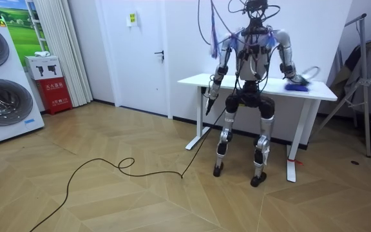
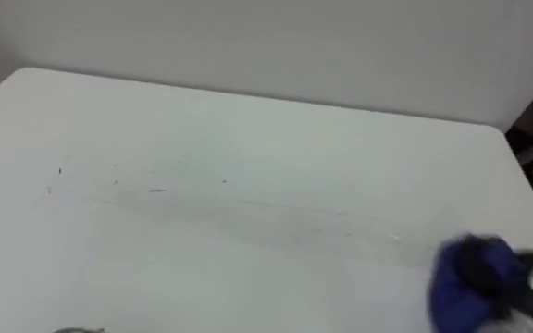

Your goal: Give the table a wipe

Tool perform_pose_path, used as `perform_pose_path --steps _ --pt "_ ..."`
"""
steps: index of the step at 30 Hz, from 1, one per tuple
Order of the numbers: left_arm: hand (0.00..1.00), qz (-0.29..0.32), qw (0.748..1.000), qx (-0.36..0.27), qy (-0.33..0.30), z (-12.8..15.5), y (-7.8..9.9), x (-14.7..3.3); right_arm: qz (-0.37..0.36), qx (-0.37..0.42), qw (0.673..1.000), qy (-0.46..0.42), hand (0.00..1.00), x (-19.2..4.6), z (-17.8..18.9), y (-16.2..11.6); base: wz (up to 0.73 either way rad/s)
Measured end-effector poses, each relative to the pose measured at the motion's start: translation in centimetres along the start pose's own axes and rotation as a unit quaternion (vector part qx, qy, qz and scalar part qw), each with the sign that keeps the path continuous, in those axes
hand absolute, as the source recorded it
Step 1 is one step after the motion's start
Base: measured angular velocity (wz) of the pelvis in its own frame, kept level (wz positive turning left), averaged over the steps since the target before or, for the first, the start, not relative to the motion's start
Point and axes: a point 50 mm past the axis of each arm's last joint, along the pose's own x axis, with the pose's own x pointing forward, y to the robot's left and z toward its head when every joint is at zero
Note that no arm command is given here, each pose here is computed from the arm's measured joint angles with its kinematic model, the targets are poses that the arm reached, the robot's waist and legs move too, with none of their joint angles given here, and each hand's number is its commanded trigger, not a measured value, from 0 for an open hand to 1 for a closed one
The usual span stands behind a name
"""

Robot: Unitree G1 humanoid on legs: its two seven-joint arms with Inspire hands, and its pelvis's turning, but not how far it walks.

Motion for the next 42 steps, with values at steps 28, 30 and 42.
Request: perform_pose_path --steps 28,30,42 --pt "0.00 0.047 0.998 -0.009 -0.049 0.5 2.1 -1.0 -0.059 -0.017 0.989 0.132 1.00 -8.2 -12.6 -2.2 0.17" --pt "0.00 0.024 0.999 -0.010 -0.035 -0.1 0.8 -0.8 -0.058 -0.018 0.990 0.130 1.00 -6.8 -11.6 -2.0 -0.40" --pt "0.00 -0.002 1.000 -0.005 0.018 -2.6 0.0 -1.2 0.055 -0.055 0.989 -0.128 0.74 1.7 4.9 0.7 -0.05"
